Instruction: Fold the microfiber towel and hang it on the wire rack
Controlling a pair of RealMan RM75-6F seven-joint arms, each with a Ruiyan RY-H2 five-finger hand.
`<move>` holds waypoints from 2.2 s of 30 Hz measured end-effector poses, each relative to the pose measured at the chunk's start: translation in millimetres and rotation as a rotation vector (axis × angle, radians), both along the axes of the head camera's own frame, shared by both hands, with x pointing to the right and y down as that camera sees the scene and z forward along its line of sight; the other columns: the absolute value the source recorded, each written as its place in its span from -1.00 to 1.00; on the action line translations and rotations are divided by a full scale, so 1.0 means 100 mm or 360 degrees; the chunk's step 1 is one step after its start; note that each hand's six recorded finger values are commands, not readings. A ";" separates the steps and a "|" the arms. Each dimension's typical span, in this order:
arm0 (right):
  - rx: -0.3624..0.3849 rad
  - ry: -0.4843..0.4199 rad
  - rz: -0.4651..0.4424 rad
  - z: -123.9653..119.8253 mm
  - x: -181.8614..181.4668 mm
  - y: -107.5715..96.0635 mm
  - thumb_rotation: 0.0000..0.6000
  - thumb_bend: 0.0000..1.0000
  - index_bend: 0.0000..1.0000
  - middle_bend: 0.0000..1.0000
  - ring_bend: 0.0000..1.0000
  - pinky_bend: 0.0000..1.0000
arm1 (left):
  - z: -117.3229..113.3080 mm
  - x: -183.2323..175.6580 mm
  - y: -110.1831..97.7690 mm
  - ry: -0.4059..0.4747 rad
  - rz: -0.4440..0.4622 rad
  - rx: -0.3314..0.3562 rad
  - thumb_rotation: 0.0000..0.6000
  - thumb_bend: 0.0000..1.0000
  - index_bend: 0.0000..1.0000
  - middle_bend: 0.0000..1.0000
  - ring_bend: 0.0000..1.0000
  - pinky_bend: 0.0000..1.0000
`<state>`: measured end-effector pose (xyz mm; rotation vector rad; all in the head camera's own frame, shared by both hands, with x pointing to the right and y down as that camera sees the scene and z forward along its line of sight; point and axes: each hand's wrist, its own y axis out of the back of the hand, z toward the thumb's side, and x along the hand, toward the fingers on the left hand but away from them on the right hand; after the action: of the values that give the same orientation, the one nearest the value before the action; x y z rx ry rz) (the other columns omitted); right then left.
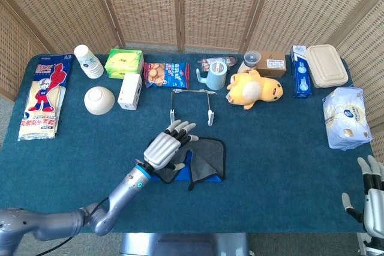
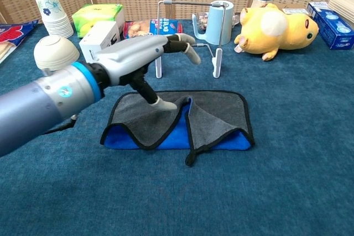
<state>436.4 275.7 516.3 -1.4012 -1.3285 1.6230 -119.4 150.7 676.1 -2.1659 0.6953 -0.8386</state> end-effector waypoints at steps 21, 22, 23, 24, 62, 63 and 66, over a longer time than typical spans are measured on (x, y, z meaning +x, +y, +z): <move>-0.0057 -0.0050 -0.0082 0.17 -0.25 -0.04 1.00 -0.38 -0.95 -0.96 -1.00 -1.00 | -0.20 -0.95 0.60 -0.0257 0.0217 -0.0077 1.00 -0.58 -0.30 -0.80 -1.00 -1.00; -0.0057 -0.0052 -0.0080 0.17 -0.24 -0.04 1.00 -0.38 -0.95 -0.96 -1.00 -1.00 | -0.18 -0.94 0.62 -0.0263 0.0219 -0.0070 1.00 -0.58 -0.29 -0.78 -1.00 -1.00; -0.0058 -0.0053 -0.0078 0.17 -0.24 -0.04 1.00 -0.38 -0.95 -0.96 -1.00 -1.00 | -0.16 -0.94 0.62 -0.0271 0.0222 -0.0058 1.00 -0.58 -0.29 -0.78 -1.00 -1.00; -0.0058 -0.0054 -0.0076 0.17 -0.23 -0.04 1.00 -0.38 -0.95 -0.96 -1.00 -1.00 | -0.15 -0.94 0.63 -0.0281 0.0226 -0.0040 1.00 -0.58 -0.28 -0.77 -1.00 -1.00; -0.0007 -0.0001 0.0027 -0.02 0.01 0.09 1.00 -0.38 -0.93 -0.96 -1.00 -1.00 | 0.27 -0.43 0.54 -0.0215 0.0154 0.0250 1.00 -0.13 0.27 -0.41 -0.92 -1.00; -0.0006 -0.0002 0.0027 -0.02 0.01 0.09 1.00 -0.38 -0.93 -0.96 -1.00 -1.00 | 0.27 -0.43 0.53 -0.0206 0.0140 0.0250 1.00 -0.13 0.27 -0.40 -0.91 -1.00; -0.0005 -0.0002 0.0025 -0.02 0.00 0.09 1.00 -0.38 -0.93 -0.96 -1.00 -1.00 | 0.28 -0.43 0.48 -0.0177 0.0088 0.0241 1.00 -0.13 0.28 -0.39 -0.90 -1.00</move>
<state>436.6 284.7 514.0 -1.3972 -1.3410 1.6353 -162.8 199.0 703.9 -1.9791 0.6199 -0.8429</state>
